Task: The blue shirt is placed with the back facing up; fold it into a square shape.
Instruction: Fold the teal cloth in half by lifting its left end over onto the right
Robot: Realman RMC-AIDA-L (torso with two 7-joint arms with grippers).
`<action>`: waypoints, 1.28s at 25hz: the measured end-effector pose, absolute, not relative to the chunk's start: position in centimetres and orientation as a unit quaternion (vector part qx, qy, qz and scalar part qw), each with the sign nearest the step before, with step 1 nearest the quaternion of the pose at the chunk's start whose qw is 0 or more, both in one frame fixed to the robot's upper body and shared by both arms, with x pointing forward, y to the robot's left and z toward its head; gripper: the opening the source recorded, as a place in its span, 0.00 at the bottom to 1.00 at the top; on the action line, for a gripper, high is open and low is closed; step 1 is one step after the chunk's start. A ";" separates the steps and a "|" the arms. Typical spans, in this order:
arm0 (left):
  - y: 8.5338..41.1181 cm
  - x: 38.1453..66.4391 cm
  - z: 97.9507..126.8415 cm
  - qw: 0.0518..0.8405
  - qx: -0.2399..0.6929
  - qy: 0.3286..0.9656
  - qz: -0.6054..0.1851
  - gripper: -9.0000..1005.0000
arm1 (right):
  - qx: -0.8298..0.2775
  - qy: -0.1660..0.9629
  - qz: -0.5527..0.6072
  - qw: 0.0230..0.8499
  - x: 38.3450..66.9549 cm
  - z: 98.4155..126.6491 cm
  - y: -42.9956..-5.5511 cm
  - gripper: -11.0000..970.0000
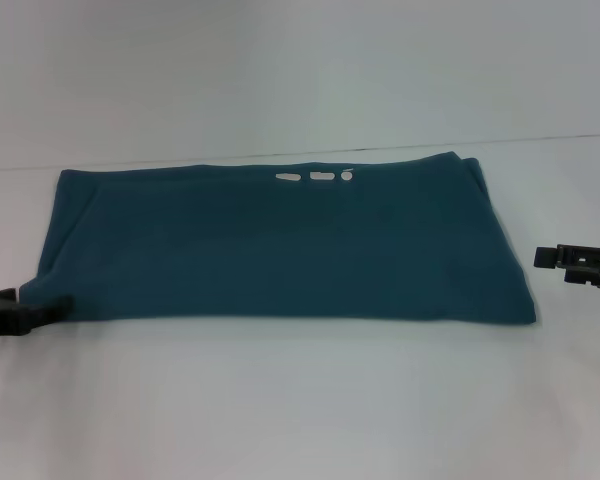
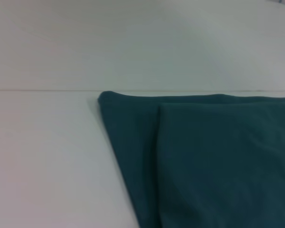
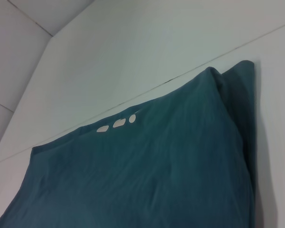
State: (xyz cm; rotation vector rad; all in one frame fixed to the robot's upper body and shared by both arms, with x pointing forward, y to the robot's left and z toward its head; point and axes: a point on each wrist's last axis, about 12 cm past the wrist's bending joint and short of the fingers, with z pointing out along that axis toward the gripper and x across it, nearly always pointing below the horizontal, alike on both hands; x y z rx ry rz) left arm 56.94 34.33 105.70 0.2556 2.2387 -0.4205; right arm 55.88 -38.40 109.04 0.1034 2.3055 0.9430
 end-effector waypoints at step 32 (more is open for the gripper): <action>33.6 57.9 106.5 0.405 0.134 0.892 -0.151 0.38 | 0.047 0.877 0.356 0.321 55.6 108.6 -38.5 0.85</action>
